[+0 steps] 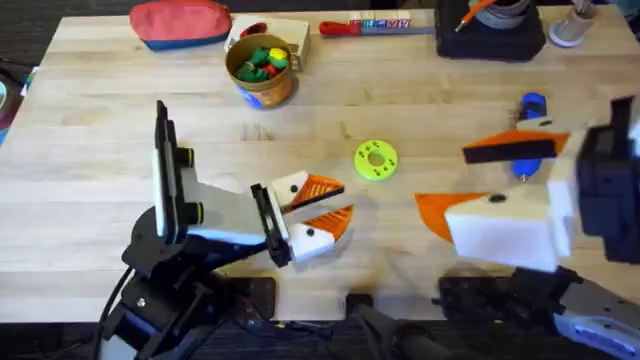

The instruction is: Pick up the gripper from the table and insert it into the empty holder that is missing its gripper. Then pick up a screw, insert it into the mounting hole, and use the screwdriver to tighten it. Finally, clean up the table by picking up the vegetable and placing it into the bucket.

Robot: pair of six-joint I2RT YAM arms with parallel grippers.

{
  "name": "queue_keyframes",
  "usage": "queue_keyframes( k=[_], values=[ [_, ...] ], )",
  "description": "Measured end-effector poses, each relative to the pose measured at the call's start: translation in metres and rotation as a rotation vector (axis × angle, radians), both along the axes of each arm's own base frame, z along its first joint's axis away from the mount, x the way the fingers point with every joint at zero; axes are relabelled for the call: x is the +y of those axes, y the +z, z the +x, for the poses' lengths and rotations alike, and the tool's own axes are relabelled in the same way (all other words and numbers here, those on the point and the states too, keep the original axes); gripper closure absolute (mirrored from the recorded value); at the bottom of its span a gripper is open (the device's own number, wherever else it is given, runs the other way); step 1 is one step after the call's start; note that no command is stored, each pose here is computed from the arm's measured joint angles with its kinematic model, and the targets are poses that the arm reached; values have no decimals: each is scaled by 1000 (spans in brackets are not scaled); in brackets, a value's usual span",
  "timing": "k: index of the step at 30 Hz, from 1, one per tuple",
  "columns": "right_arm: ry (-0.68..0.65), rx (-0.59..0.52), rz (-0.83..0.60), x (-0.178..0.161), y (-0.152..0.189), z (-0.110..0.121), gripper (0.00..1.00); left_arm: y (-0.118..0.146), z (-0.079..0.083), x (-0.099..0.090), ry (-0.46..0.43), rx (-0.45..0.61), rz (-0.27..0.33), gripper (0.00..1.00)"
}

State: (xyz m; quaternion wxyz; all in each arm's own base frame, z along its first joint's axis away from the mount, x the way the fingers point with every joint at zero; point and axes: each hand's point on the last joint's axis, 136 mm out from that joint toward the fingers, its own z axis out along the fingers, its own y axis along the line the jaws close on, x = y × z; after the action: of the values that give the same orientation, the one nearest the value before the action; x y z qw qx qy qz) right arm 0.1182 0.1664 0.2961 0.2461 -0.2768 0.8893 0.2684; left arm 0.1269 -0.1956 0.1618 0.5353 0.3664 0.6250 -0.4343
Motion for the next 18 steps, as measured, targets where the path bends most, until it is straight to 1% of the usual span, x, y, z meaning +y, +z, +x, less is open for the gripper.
queue_keyframes(
  k=[1,2,3,4,7,10,15,18],
  values=[
    [5,7,3,-1,-2,-3,10,0,0,0,1,-1,0,779],
    [10,16,3,-1,-5,-6,10,0,0,0,2,-1,1,923],
    [14,25,2,-2,-9,-8,10,0,1,0,5,-4,1,976],
    [17,34,-1,-3,-14,-10,10,0,1,0,8,-4,1,992],
    [18,62,-16,-4,-27,-13,9,0,2,1,11,-4,2,995],
    [16,79,-25,-2,-39,-12,9,0,2,1,12,-3,2,995],
    [-20,96,-75,1,-68,3,10,0,2,1,14,-4,2,995],
    [-113,120,-154,-7,-90,20,10,0,2,1,15,-4,2,995]
  ],
)
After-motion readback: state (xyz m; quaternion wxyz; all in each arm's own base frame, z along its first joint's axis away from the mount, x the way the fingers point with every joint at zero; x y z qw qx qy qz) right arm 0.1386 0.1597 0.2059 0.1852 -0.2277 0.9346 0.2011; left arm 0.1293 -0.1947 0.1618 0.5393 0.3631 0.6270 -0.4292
